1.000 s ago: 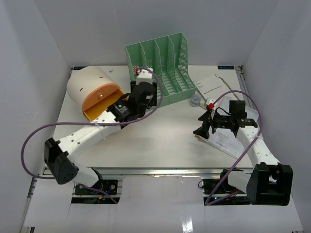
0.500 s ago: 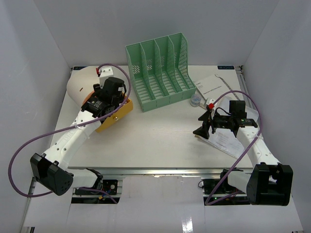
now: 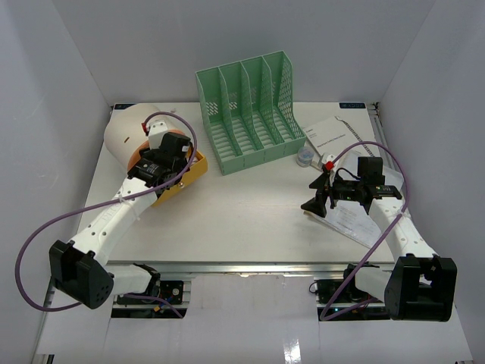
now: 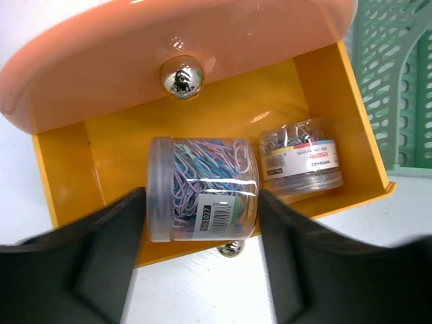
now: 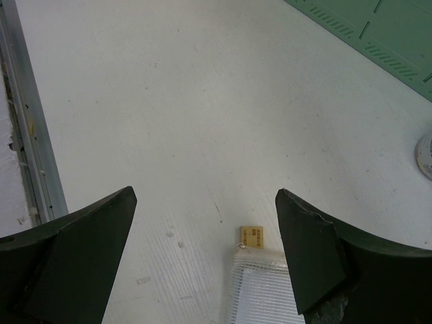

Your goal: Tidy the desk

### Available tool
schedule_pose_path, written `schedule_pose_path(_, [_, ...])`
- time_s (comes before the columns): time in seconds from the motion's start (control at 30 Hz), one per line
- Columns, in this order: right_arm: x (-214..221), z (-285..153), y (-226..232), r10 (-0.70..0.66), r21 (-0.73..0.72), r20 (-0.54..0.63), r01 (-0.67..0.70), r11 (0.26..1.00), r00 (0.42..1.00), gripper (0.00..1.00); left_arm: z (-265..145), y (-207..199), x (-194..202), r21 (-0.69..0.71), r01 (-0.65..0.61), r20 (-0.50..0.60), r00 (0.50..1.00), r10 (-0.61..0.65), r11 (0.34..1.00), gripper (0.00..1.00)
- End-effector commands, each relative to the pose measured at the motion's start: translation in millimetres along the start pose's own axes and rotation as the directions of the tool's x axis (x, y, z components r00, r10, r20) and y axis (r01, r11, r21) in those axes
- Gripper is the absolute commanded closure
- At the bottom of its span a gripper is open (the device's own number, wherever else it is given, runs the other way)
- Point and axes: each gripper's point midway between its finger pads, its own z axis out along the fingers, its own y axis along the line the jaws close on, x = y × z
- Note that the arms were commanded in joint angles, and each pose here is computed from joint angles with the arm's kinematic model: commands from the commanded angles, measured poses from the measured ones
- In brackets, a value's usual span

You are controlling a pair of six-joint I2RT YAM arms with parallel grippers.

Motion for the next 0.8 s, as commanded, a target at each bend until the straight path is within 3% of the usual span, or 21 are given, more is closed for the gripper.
schedule_pose_path(0.0, [-17, -4, -9, -0.043, 0.026, 0.031, 0.042, 0.999, 0.999, 0.10, -12, -12, -21, 0.076, 0.080, 0.035, 0.996, -0.083, 0.994, 0.19])
schedule_pose_path(0.13, [-18, -5, -33, 0.029, 0.136, 0.011, -0.030, 0.990, 1.000, 0.10, -15, -16, -26, 0.104, 0.078, 0.038, 0.996, -0.082, 0.992, 0.03])
schedule_pose_path(0.27, [-31, -12, -67, 0.108, 0.303, 0.036, -0.114, 0.946, 0.993, 0.10, -21, -15, -30, 0.122, 0.081, 0.048, 0.995, -0.087, 0.989, 0.02])
schedule_pose_path(0.37, [-34, -26, -117, 0.165, 0.557, 0.061, -0.171, 0.812, 0.984, 0.10, -34, -17, -39, 0.182, 0.086, 0.068, 0.993, -0.100, 0.979, 0.02])
schedule_pose_path(0.43, [-29, -30, -145, 0.202, 0.677, 0.033, -0.171, 0.716, 0.979, 0.10, -55, -23, -52, 0.298, 0.084, 0.099, 0.988, -0.119, 0.951, 0.02])
schedule_pose_path(0.5, [-19, -28, -167, 0.262, 0.749, -0.004, -0.171, 0.641, 0.965, 0.10, -85, -40, -59, 0.484, 0.033, 0.136, 0.984, -0.113, 0.874, 0.02])
schedule_pose_path(0.6, [-8, -8, -185, 0.330, 0.738, -0.044, -0.192, 0.647, 0.943, 0.10, -139, -57, -57, 0.730, -0.048, 0.189, 0.973, -0.134, 0.682, 0.02])
schedule_pose_path(0.67, [-7, 8, -193, 0.335, 0.715, -0.050, -0.200, 0.670, 0.941, 0.10, -167, -54, -51, 0.811, -0.061, 0.196, 0.965, -0.172, 0.581, 0.02])
schedule_pose_path(0.77, [-6, 28, -208, 0.332, 0.718, -0.077, -0.179, 0.672, 0.940, 0.10, -188, -44, -37, 0.855, -0.048, 0.175, 0.964, -0.201, 0.516, 0.02])
